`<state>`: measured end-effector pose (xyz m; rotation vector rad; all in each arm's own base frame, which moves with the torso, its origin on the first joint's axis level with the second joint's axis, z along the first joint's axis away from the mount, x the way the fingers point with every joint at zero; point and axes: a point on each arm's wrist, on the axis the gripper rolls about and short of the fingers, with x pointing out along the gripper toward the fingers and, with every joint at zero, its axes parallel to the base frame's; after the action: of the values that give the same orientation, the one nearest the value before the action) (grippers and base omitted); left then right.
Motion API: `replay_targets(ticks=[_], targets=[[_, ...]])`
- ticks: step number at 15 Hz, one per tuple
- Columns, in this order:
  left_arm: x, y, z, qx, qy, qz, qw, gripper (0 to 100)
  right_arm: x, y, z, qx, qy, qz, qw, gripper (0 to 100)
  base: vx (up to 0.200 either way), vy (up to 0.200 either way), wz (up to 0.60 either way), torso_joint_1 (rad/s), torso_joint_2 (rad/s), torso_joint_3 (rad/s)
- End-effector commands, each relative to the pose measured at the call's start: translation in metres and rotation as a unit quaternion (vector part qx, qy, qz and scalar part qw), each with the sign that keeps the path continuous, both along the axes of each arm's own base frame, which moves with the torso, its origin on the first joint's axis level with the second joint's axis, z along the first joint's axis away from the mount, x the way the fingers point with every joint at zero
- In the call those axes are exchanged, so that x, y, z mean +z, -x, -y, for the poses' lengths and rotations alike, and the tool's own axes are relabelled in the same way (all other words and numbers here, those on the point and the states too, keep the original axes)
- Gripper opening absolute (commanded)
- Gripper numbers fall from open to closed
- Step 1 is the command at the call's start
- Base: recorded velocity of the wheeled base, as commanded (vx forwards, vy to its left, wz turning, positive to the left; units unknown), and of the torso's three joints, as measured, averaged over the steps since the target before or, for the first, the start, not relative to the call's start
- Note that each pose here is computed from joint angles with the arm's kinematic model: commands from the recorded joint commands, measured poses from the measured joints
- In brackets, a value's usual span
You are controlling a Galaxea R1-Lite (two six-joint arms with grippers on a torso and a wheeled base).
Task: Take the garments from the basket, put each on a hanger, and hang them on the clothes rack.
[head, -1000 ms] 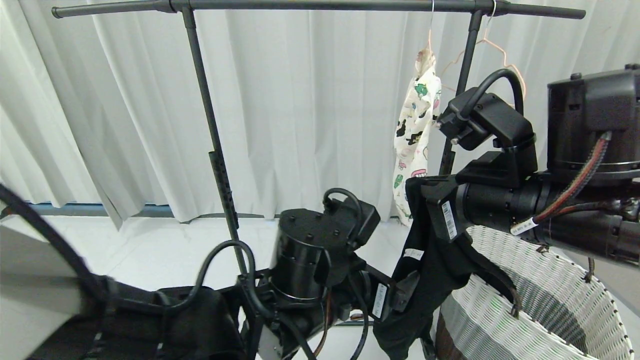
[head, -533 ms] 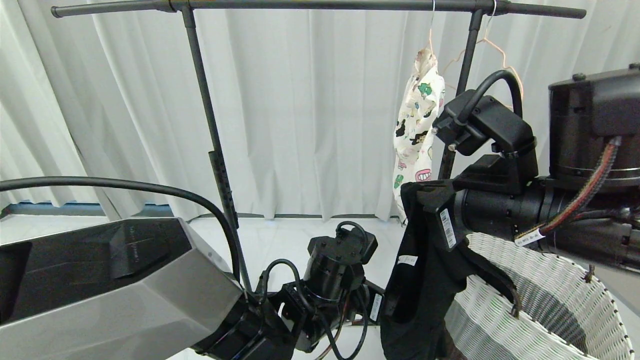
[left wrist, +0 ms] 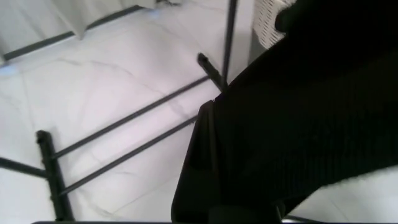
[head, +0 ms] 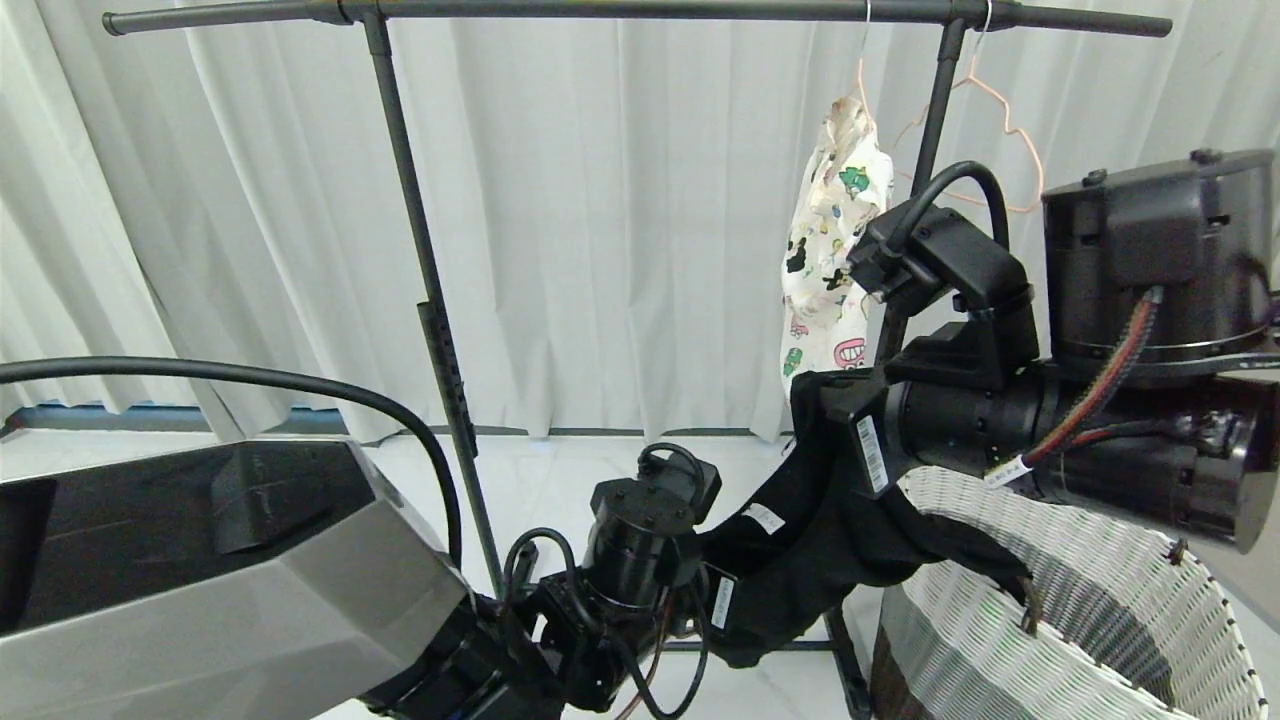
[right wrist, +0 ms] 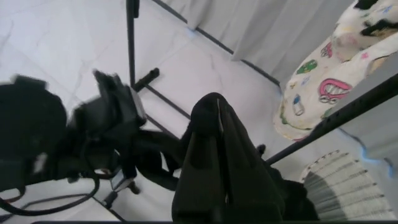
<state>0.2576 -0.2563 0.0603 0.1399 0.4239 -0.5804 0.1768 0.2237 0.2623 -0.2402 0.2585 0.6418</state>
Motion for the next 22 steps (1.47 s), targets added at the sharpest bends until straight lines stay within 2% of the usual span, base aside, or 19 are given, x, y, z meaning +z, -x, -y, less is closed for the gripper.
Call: replay_targets(ticks=[1, 2, 3, 4, 6, 8, 10, 12, 13, 14, 15, 17, 20, 22], targets=[[0.061, 0.003, -0.051, 0.043, 0.019, 0.036, 0.9982, 0, -0.014, -0.02, -0.026, -0.005, -0.009, -0.014, 0.9999, 0, 0.0, 0.0, 0.0, 0.0, 0.0, 0.0], [0.08, 0.007, -0.07, 0.053, 0.01, 0.035, 0.9979, 0, -0.013, -0.024, -0.034, -0.004, -0.018, -0.008, 0.9998, 0, 0.0, 0.0, 0.0, 0.0, 0.0, 0.0], [0.113, 0.018, -0.099, 0.047, 0.006, 0.028, 0.9985, 0, -0.009, -0.031, -0.046, 0.0, -0.029, 0.0, 0.9996, 0, 0.0, 0.0, 0.0, 0.0, 0.0, 0.0], [0.135, 0.029, -0.118, 0.038, 0.005, 0.025, 0.999, 0, -0.003, -0.033, -0.052, 0.002, -0.038, 0.007, 0.9993, 0, 0.0, 0.0, 0.0, 0.0, 0.0, 0.0], [0.171, 0.044, -0.135, 0.032, -0.008, 0.037, 0.9988, 0, 0.002, -0.033, -0.053, 0.002, -0.045, 0.012, 0.9989, 0, 0.0, 0.0, 0.0, 0.0, 0.0, 0.0], [0.192, 0.05, -0.137, 0.019, -0.025, 0.067, 0.9973, 0, 0.008, -0.029, -0.046, -0.004, -0.05, 0.018, 0.9986, 0, 0.0, 0.0, 0.0, 0.0, 0.0, 0.0], [0.213, 0.052, -0.129, -0.017, -0.041, 0.12, 0.9918, 0, 0.015, -0.024, -0.03, -0.025, -0.05, 0.023, 0.9982, 0, 0.0, 0.0, 0.0, 0.0, 0.0, 0.0], [0.235, 0.057, -0.116, -0.054, -0.017, 0.154, 0.9865, 0, 0.023, -0.014, -0.007, -0.042, -0.047, 0.025, 0.9977, 0, 0.0, 0.0, 0.0, 0.0, 0.0, 0.0], [0.242, 0.06, -0.112, -0.063, -0.012, 0.16, 0.985, 0, 0.033, -0.007, 0.006, -0.047, -0.047, 0.026, 0.9975, 0, 0.0, 0.0, 0.0, 0.0, 0.0, 0.0], [0.243, 0.06, -0.112, -0.065, -0.013, 0.16, 0.9849, 0, 0.035, -0.006, 0.009, -0.048, -0.047, 0.026, 0.9974, 0, 0.0, 0.0, 0.0, 0.0, 0.0, 0.0], [0.256, 0.068, -0.112, -0.076, -0.018, 0.158, 0.9843, 0, 0.056, 0.003, 0.033, -0.064, -0.046, 0.03, 0.9964, 0, 0.0, 0.0, 0.0, 0.0, 0.0, 0.0], [0.271, 0.082, -0.115, -0.089, -0.016, 0.157, 0.9834, 0, 0.077, 0.013, 0.051, -0.07, -0.05, 0.033, 0.9958, 0, 0.0, 0.0, 0.0, 0.0, 0.0, 0.0], [0.275, 0.098, -0.113, -0.116, -0.012, 0.158, 0.9806, 0, 0.101, 0.02, 0.057, -0.066, -0.064, 0.045, 0.9947, 0, 0.0, 0.0, 0.0, 0.0, 0.0, 0.0], [0.275, 0.1, -0.11, -0.124, -0.014, 0.161, 0.9791, 0, 0.105, 0.024, 0.059, -0.06, -0.056, 0.046, 0.9956, 0, 0.0, 0.0, 0.0, 0.0, 0.0, 0.0]])
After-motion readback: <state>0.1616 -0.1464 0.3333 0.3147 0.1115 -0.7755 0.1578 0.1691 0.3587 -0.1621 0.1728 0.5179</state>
